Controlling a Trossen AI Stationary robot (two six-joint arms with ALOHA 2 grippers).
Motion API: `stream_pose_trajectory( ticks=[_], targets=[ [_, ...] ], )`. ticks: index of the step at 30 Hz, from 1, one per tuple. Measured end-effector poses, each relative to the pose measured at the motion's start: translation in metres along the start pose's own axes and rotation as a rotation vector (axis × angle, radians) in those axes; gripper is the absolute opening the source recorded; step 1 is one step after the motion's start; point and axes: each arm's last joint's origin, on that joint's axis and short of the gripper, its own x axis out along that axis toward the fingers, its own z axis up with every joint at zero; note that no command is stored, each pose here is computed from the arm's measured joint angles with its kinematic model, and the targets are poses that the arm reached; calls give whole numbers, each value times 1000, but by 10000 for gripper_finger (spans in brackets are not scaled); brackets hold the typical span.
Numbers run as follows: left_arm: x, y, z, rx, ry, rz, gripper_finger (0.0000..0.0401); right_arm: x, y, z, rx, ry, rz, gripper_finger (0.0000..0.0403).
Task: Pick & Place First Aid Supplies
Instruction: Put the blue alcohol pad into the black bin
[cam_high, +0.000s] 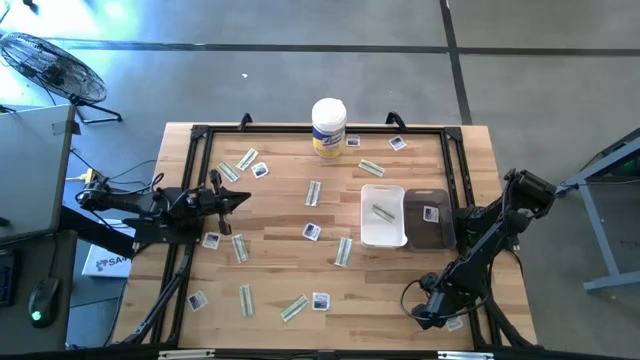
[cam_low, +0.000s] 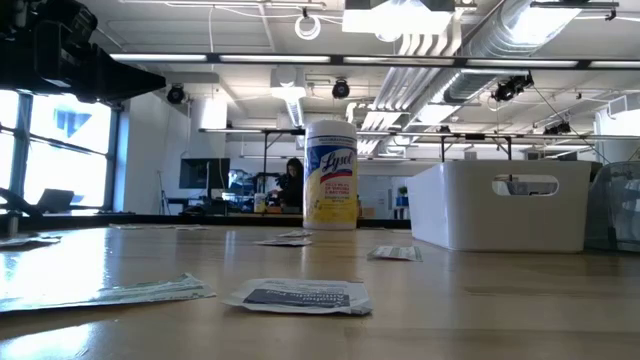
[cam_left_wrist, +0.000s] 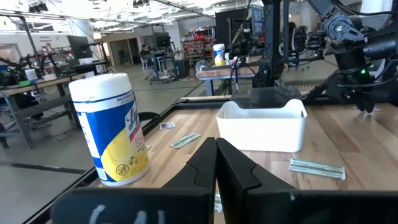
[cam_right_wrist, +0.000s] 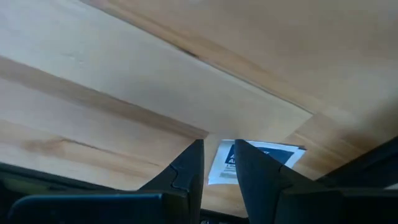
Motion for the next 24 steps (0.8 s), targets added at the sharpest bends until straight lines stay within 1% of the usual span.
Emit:
stream_pose_trajectory(
  ticks=[9,13,16,20,24],
  targets=[
    [0,0,0,0,0,0,1,4,2,1,-5,4,0,83],
    [0,0,0,0,0,0,1,10,12,0,-22,45,47,83],
    [0,0,0,0,0,0,1,8,19,0,-17,40,70,83],
    [0,0,0,0,0,0,1,-1,33,1,-50,-32,159,83],
    [0,0,0,0,0,0,1,-13,49,3,-115,-153,266,83]
  ],
)
